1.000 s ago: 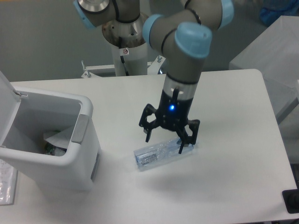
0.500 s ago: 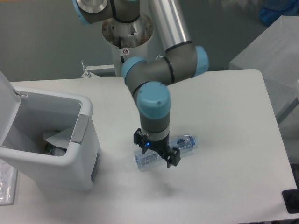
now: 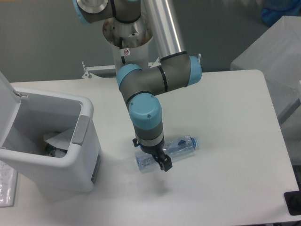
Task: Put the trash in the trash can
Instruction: 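Close the gripper around the bottle's cap end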
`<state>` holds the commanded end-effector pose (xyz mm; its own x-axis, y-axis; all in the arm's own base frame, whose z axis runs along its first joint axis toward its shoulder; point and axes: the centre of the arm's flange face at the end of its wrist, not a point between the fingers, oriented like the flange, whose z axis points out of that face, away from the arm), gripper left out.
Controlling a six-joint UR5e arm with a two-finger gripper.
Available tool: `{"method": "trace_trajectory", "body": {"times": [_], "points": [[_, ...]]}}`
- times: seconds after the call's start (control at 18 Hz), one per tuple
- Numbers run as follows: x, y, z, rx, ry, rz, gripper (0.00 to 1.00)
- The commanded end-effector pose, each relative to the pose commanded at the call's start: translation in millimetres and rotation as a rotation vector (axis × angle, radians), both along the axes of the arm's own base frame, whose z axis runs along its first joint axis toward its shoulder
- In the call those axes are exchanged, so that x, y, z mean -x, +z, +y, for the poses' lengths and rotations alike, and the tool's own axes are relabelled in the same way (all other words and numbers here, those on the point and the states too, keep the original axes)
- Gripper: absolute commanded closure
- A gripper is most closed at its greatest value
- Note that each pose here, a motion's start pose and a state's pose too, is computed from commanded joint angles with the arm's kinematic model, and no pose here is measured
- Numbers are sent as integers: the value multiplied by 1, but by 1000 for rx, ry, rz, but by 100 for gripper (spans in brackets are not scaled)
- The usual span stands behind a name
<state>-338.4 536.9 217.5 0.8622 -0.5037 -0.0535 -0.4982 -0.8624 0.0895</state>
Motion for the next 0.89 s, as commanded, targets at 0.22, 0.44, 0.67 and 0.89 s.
{"method": "trace_trajectory", "body": {"times": [0.22, 0.44, 0.67, 0.89], "points": [[-5, -13, 10, 34, -21, 19, 0], [-10, -24, 15, 43, -17, 11, 0], [-5, -23, 31, 28, 8, 23, 18], [-5, -22, 34, 19, 29, 18, 40]]}}
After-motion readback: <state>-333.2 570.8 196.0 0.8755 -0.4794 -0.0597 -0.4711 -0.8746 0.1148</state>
